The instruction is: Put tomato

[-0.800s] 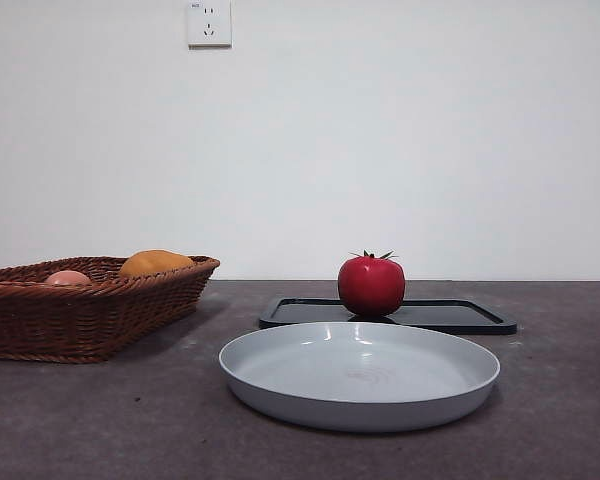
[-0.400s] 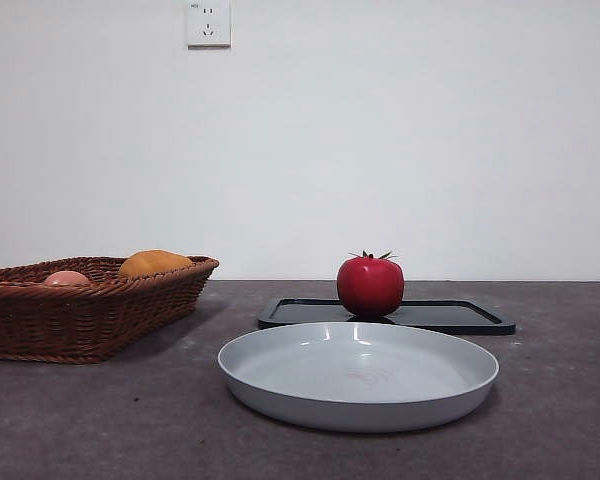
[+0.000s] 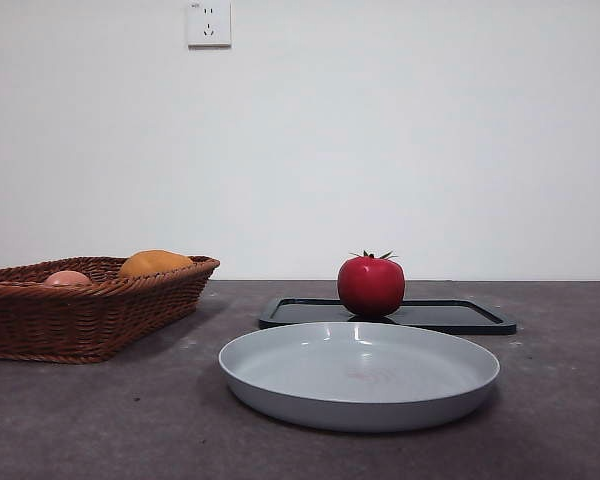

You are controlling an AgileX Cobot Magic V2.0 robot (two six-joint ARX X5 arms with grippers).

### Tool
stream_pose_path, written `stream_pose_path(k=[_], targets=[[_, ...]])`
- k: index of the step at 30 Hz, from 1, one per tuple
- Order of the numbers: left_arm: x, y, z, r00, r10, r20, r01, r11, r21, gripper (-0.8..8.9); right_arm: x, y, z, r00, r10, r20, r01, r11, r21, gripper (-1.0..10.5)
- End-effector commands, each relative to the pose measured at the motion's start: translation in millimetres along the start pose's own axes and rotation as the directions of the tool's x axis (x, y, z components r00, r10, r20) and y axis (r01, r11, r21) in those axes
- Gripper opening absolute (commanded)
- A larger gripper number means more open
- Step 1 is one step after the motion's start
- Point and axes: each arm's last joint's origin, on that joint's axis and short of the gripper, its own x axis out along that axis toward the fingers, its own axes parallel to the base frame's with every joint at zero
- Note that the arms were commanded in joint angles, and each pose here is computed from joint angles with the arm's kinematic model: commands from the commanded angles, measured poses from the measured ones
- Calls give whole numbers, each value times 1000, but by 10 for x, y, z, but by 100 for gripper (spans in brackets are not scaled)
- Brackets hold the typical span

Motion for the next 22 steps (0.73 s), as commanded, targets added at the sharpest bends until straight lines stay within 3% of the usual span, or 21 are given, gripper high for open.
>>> stream_pose_path(k=[1, 12, 22], targets=[[19, -6, -77, 1000, -1, -29, 1, 1000, -7, 7, 18, -16, -193, 997, -37, 70, 40, 999, -36, 8], [19, -6, -77, 1000, 0, -29, 0, 1000, -7, 7, 117, -68, -908, 972, -180, 150, 188, 981, -42, 8], [19, -6, -76, 1000, -1, -29, 0, 1000, -7, 7, 212, -99, -1279, 976, -203, 73, 205, 979, -15, 8]])
